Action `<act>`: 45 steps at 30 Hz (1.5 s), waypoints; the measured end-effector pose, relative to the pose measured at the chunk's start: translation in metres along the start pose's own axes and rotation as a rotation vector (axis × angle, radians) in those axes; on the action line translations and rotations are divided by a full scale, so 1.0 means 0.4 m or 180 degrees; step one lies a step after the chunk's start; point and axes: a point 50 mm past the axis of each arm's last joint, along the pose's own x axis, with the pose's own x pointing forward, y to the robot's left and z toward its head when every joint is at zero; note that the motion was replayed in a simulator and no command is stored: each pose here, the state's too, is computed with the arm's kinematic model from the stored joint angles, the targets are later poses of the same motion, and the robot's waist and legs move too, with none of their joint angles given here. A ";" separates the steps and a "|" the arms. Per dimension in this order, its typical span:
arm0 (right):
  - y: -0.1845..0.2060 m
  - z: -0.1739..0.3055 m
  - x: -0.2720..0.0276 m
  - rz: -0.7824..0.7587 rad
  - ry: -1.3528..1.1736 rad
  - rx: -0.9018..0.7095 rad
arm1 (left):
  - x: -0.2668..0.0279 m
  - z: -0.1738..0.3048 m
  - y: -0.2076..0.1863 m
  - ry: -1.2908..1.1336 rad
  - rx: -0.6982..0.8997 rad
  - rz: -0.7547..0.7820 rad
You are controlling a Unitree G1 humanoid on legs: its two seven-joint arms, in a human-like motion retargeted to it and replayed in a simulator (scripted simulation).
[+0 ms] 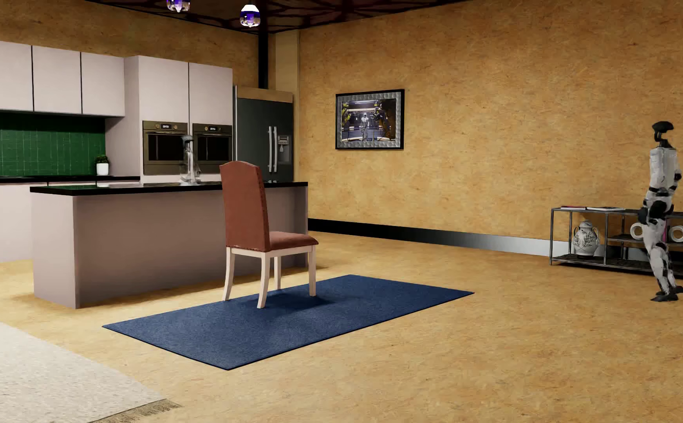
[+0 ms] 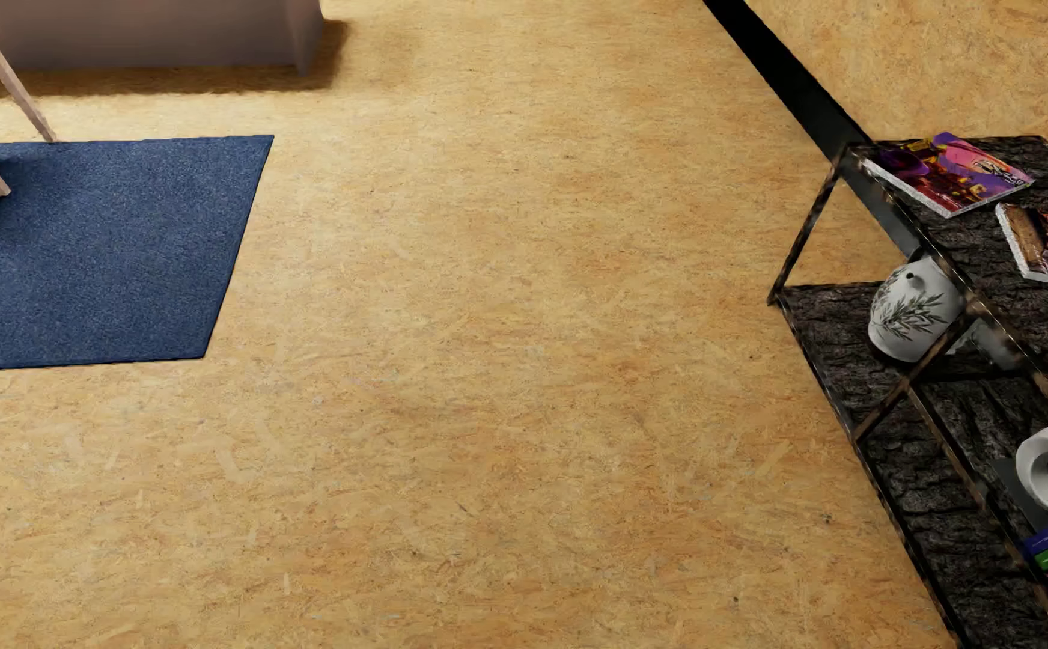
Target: Walk around the counter
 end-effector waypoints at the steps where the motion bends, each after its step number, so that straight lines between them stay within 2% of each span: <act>1: 0.002 0.002 -0.001 0.0010 -0.0021 -0.0010 | -0.002 -0.005 -0.002 0.0014 0.0016 -0.0011; 8: -0.050 0.086 -0.006 -0.0159 -0.0475 -0.0037 | -0.013 -0.020 -0.002 0.0006 -0.0149 0.0042; 10: -0.065 0.127 -0.002 -0.0230 -0.0638 0.0043 | -0.023 -0.054 -0.005 0.0128 -0.0160 0.0040; 12: -0.080 0.167 -0.004 -0.0243 -0.0804 -0.0096 | -0.031 -0.088 -0.017 0.0281 -0.0093 -0.0019; 17: -0.099 0.203 0.001 -0.0274 -0.0897 -0.0225 | -0.041 -0.136 -0.040 0.0542 -0.0016 -0.0121; 22: -0.017 0.045 0.010 0.0007 -0.0164 -0.0214 | -0.043 -0.155 -0.037 0.0673 -0.0020 -0.0110; 29: 0.032 -0.081 -0.027 0.0136 0.0290 -0.0091 | -0.010 0.031 0.026 -0.0246 -0.0105 0.0120; 34: 0.040 -0.101 -0.039 0.0138 0.0340 -0.0032 | -0.008 0.136 0.096 -0.0687 -0.0018 0.0326; 38: 0.054 -0.119 -0.037 0.0208 0.0475 -0.0094 | -0.005 0.036 0.049 -0.0230 -0.0159 0.0207; 40: 0.029 -0.098 -0.026 0.0070 0.0416 0.0063 | -0.013 -0.004 0.023 -0.0087 -0.0166 0.0129; 45: -0.078 0.047 -0.010 -0.0239 -0.0287 -0.0078 | -0.035 -0.082 0.003 0.0215 -0.0168 0.0074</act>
